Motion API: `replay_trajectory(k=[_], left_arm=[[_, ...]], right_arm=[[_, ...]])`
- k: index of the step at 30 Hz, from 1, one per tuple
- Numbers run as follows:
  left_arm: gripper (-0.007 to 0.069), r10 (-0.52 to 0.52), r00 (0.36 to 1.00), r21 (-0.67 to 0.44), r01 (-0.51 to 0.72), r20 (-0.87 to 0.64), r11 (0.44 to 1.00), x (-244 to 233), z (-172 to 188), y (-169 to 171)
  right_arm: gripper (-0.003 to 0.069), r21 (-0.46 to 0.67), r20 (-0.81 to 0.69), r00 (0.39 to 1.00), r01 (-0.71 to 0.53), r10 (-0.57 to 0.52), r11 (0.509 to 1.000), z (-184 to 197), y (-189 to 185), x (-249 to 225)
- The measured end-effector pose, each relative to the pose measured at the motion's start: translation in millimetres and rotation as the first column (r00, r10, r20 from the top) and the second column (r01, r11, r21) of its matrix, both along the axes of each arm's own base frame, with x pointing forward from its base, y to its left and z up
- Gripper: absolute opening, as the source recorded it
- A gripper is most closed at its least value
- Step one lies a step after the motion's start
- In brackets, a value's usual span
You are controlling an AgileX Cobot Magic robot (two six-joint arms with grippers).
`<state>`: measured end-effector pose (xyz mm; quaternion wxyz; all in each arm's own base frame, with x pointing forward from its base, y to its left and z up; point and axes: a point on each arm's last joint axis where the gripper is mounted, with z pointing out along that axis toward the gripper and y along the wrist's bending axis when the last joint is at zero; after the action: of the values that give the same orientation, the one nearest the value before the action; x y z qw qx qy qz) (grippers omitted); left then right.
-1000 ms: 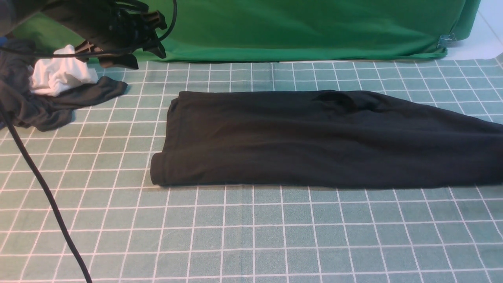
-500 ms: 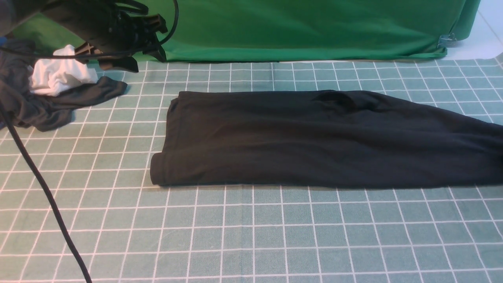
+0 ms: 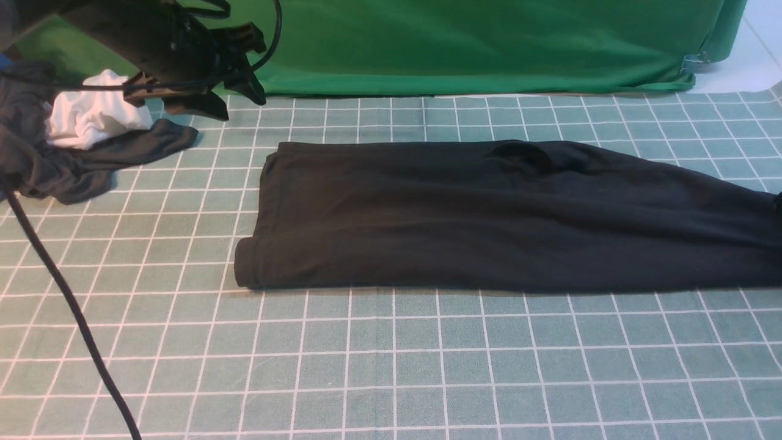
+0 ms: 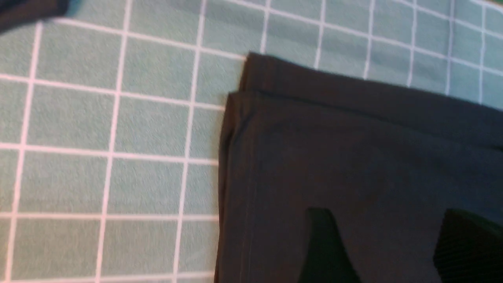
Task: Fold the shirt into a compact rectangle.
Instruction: 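Pull the folded dark garment lengthwise by its ends to straighten it flat on the table, then fold the right end of the dark garment over onto its left end with the right gripper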
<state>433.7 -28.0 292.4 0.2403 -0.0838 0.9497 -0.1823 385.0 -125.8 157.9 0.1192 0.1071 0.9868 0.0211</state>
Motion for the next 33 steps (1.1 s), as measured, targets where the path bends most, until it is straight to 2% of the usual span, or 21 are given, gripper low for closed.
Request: replay_trajectory(k=[4, 5, 8, 11, 15, 17, 21, 23, 27, 28, 29, 30, 33], left_arm=[[0.0196, -0.078, 0.997, 0.024, 0.078, 0.012, 0.997, -23.0, 31.5, -1.7], [0.0189, -0.082, 0.997, 0.025, 0.082, 0.009, 0.996, -23.4, 31.4, -1.8], [0.0081, -0.130, 0.991, 0.044, 0.129, 0.028, 0.991, -41.4, 54.5, -2.5], [0.0027, -0.171, 0.984, 0.066, 0.169, 0.038, 0.983, -51.6, 65.8, -2.8], [0.0016, -0.200, 0.980, 0.078, 0.197, 0.026, 0.977, -55.9, 67.9, -2.9], [0.0015, -0.210, 0.978, 0.074, 0.210, 0.000, 0.975, -57.6, 66.2, -3.2], [0.0014, -0.243, 0.969, 0.017, 0.244, -0.042, 0.970, -59.2, 51.0, -7.9], [0.0014, -0.265, 0.962, -0.001, 0.266, -0.063, 0.964, -60.8, 41.8, -9.5], [0.0014, -0.268, 0.961, 0.011, 0.269, -0.068, 0.963, -58.1, 29.7, -8.5], [0.0014, -0.268, 0.961, 0.012, 0.270, -0.067, 0.963, -58.1, 29.5, -8.5], [0.0014, -0.267, 0.961, 0.017, 0.269, -0.065, 0.963, -57.8, 29.3, -8.3], [0.0014, -0.267, 0.961, 0.017, 0.269, -0.065, 0.963, -57.8, 29.3, -8.3], [0.0014, -0.258, 0.965, 0.024, 0.260, -0.046, 0.965, -55.9, 29.7, -7.9]], right_arm=[[0.0039, -0.076, 0.049, 0.998, 0.044, -0.040, 0.996, 30.1, -26.6, -14.0], [0.0038, -0.083, 0.056, 0.998, 0.045, -0.041, 0.996, 33.6, -28.0, -15.0], [0.0037, -0.121, 0.105, 0.992, 0.078, -0.066, 0.990, 65.2, -40.1, -24.4], [0.0037, -0.121, 0.155, 0.985, 0.090, -0.071, 0.989, 97.0, -33.9, -27.5], [0.0037, -0.108, 0.200, 0.979, 0.071, -0.049, 0.992, 134.3, -8.4, -27.7], [0.0036, -0.106, 0.232, 0.973, 0.049, -0.024, 0.993, 154.3, 10.5, -27.6], [0.0037, -0.058, 0.279, 0.959, -0.036, 0.050, 0.998, 184.0, 78.4, -24.0], [0.0037, -0.035, 0.284, 0.955, -0.077, 0.084, 0.996, 185.9, 105.4, -22.1], [0.0037, 0.017, 0.320, 0.927, -0.211, 0.195, 0.977, 183.8, 184.1, -19.6], [0.0037, 0.020, 0.323, 0.925, -0.218, 0.200, 0.976, 183.6, 188.1, -19.6], [0.0037, 0.036, 0.353, 0.904, -0.272, 0.243, 0.962, 181.8, 219.5, -20.6], [0.0037, 0.040, 0.361, 0.897, -0.286, 0.253, 0.957, 181.7, 227.3, -21.4], [0.0037, 0.093, 0.405, 0.862, -0.372, 0.306, 0.924, 170.9, 290.2, -27.7]])
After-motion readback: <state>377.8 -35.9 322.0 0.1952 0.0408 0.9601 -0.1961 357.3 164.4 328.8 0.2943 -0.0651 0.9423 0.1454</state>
